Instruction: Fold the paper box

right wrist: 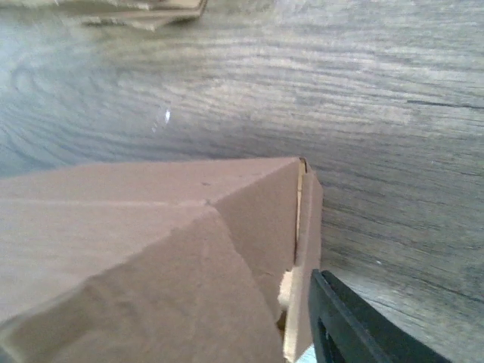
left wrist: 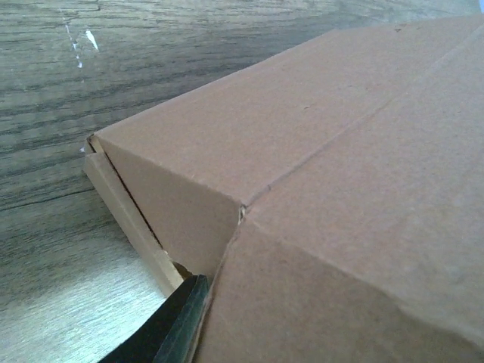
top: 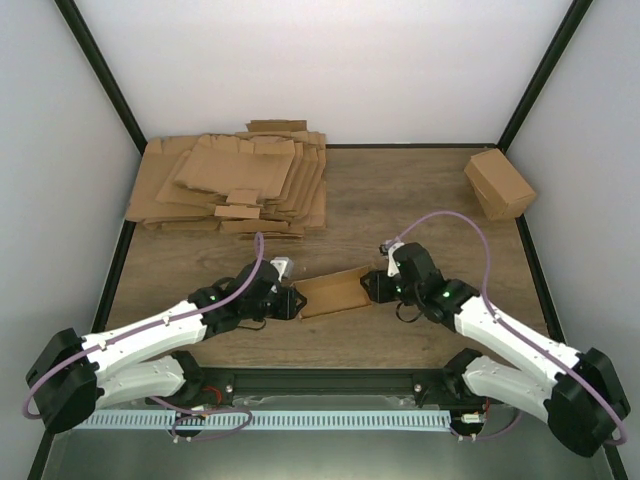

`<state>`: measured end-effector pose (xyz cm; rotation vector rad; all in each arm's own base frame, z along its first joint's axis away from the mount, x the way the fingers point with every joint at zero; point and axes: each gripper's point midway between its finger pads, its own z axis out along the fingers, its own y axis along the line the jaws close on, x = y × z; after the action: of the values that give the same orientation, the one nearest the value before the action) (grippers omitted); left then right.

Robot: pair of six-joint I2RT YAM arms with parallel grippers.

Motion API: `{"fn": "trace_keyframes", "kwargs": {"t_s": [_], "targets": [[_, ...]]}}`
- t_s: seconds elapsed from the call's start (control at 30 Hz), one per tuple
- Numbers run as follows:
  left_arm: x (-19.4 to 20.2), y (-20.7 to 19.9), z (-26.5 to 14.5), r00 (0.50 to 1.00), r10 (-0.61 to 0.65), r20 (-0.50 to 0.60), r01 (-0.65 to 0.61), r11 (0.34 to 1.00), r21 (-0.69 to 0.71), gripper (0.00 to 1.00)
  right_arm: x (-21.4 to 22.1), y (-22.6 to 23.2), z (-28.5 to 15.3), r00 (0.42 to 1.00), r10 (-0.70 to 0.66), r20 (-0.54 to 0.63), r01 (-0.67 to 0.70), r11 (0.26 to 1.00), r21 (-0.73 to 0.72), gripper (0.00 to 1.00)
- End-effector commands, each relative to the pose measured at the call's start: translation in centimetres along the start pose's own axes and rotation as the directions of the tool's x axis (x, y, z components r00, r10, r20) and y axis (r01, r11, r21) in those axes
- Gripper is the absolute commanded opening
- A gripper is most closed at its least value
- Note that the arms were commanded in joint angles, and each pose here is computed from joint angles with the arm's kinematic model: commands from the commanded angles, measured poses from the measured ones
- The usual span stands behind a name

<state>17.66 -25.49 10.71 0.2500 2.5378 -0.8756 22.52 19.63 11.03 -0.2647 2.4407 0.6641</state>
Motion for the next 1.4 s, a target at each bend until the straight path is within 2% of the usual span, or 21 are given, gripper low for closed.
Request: {"fn": "trace_keyframes", "kwargs": {"t_s": [0.0,0.17,0.27,0.3,0.47,0.63,0.8,0.93,1.03,1.17,1.23,1.27,1.37], "targets": [[-0.7,-0.3,-0.4,0.999,0.025,0.025,-0.025,1.0,-0.007,0.3,-1.2,0.7,-1.6,0.998,0.018,0.064,-0.017,1.0,-0.02,0.51],[-0.8,-0.3,-0.2,0.998,0.057,0.024,-0.057,0.998,-0.011,0.3,-2.3,2.1,-3.7,0.993,0.006,0.115,0.003,0.997,-0.08,0.6],[-0.8,-0.5,-0.4,0.998,0.06,0.021,-0.06,0.998,-0.008,0.3,-2.2,4.4,-4.9,0.996,-0.002,0.093,0.02,0.982,-0.19,0.77],[-0.9,-0.5,-0.6,0.998,0.059,0.024,-0.059,0.998,-0.006,0.3,-2.2,4.8,-5.3,0.997,0.007,0.075,0.008,0.978,-0.207,0.79],[-1.0,-0.7,-1.1,0.998,0.051,0.031,-0.051,0.999,0.001,0.3,-4.5,5.8,-8.1,0.992,0.036,0.124,-0.01,0.978,-0.206,0.85],[-0.8,-0.8,-1.1,0.999,0.042,0.023,-0.042,0.999,0.007,0.3,-7.9,4.6,-9.0,0.978,0.107,0.179,-0.091,0.991,-0.095,0.87],[-0.7,-1.3,-1.3,0.999,0.037,0.017,-0.038,0.999,0.035,0.3,-9.4,3.2,-6.3,0.959,0.265,0.097,-0.265,0.964,-0.019,0.85],[0.2,-3.2,-2.2,0.999,0.049,-0.023,-0.046,0.989,0.143,0.51,-10.1,2.9,-4.5,0.93,0.362,0.054,-0.364,0.931,0.015,0.84],[1.2,-4.2,-3.7,0.998,0.009,-0.064,0.004,0.978,0.208,0.68,-10.4,2.7,-4.0,0.912,0.406,0.06,-0.408,0.913,0.019,0.83],[0.7,-5.1,-6.6,0.998,-0.054,-0.04,0.063,0.965,0.253,0.8,-9.9,2.4,-3.1,0.891,0.452,0.037,-0.453,0.891,0.025,0.8],[-0.5,-4.9,-8.4,0.988,-0.153,0.012,0.145,0.958,0.249,0.89,-9.4,2.3,-2.5,0.881,0.474,0.013,-0.474,0.88,0.026,0.78],[-1.3,-4.4,-9.0,0.975,-0.217,0.041,0.2,0.947,0.252,0.98,-9.1,2.3,-2.2,0.874,0.486,-0.001,-0.486,0.874,0.026,0.77],[-3.3,-3.6,-9.9,0.928,-0.367,0.054,0.324,0.873,0.366,1.0,-8.4,2.0,-1.4,0.856,0.516,-0.029,-0.514,0.856,0.048,0.74]]}}
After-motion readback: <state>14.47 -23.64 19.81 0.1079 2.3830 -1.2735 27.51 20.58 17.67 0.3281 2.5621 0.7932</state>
